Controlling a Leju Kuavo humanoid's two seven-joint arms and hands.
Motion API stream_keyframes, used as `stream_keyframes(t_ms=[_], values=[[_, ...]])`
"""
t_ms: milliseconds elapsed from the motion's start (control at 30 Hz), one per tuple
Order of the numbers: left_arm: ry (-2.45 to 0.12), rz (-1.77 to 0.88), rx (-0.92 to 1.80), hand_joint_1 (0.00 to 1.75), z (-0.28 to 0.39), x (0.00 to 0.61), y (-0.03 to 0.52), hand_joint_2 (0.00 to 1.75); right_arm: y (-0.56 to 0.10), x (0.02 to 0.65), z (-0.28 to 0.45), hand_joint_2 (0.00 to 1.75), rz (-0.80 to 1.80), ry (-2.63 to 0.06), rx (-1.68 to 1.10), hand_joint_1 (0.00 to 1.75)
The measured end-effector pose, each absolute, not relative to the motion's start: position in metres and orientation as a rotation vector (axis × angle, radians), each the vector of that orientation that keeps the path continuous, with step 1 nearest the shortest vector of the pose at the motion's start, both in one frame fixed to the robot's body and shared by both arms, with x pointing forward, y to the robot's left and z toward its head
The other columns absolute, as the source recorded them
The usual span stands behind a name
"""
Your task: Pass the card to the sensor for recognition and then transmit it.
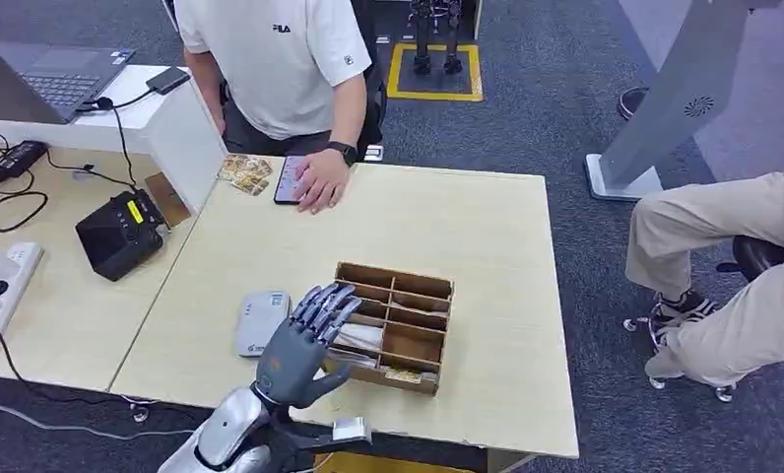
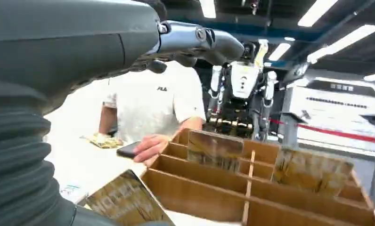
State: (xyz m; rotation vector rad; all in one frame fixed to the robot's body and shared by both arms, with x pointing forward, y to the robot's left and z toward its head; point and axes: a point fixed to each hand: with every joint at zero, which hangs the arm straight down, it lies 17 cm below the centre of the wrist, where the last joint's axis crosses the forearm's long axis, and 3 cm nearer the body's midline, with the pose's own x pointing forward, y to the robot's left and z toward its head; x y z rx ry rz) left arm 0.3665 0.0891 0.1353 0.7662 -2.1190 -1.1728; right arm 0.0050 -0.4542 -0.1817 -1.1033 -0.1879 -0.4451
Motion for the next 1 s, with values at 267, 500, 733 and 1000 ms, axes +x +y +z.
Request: stream_keyframes(t_ms=[267,500,733,1000], values=[[-2.116,-1.149,0.764,0.00,0.136,0.364,0.092,1.75,-0.453,0.005,-0.183,1.75,-0.452,-0.187,-1.099,0.00],[-2.087,-1.238,0.835,0.00,0.130,0.366,0.090,1.75,-0.452,0.006,-0.183,1.75,-0.453,-0.188,-1.096,0.00],[-1.982,-1.376,0.960,0.00,0.110,0.375,0.095,1.75,-0.450,0.007,-0.184,1.75,-0.453,-0.186,-1.091,0.00],[-1.934,-1.414,0.994,0.00,0.100,0.384,0.097,1.75,-0.450,0.007,-0.185,1.75,-0.453,-0.184,-1.090,0.00]])
